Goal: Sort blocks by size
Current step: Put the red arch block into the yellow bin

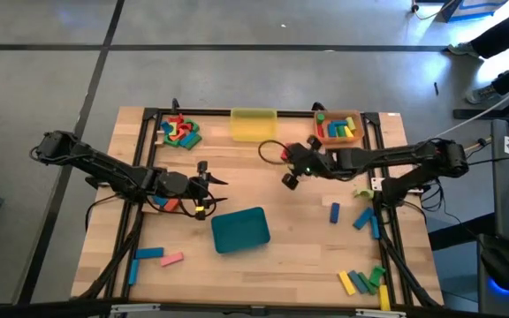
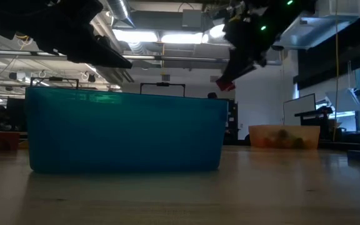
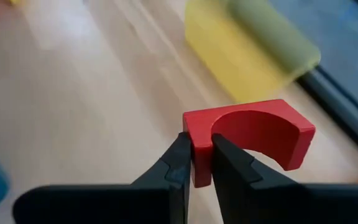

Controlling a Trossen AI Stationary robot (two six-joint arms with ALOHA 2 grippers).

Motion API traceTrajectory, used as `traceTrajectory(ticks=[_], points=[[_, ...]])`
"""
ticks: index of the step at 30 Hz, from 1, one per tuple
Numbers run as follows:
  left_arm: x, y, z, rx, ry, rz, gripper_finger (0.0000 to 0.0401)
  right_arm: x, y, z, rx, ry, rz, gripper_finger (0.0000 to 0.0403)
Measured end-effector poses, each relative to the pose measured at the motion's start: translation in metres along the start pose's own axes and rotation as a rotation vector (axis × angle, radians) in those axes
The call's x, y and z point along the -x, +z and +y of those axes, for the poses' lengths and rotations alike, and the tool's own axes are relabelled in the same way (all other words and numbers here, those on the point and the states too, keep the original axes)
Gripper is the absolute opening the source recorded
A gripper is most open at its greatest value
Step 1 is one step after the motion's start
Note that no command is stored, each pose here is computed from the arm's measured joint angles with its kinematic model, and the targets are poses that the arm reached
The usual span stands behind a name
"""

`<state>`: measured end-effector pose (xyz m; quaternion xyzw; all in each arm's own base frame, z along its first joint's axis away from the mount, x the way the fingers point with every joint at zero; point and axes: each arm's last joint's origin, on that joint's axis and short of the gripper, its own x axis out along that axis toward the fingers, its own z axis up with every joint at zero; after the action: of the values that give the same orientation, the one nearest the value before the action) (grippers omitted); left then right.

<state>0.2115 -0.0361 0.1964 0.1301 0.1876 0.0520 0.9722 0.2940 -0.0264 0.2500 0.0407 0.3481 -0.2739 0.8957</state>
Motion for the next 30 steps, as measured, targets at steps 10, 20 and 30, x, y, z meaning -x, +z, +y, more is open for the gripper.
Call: traceTrajectory(ticks=[10,20,30], points=[[0.000,0.001,0.000,0.014,0.001,-0.008,0.0205,-0.063,0.014,-0.034,0.180,-0.045,-0.078,0.0053],[0.000,0.001,0.000,0.018,0.003,-0.012,0.0205,-0.119,0.016,-0.084,0.169,-0.122,-0.167,0.0053],[0.000,0.002,0.000,0.018,0.003,-0.016,0.0205,-0.146,0.001,-0.103,0.145,-0.037,-0.134,0.0053]])
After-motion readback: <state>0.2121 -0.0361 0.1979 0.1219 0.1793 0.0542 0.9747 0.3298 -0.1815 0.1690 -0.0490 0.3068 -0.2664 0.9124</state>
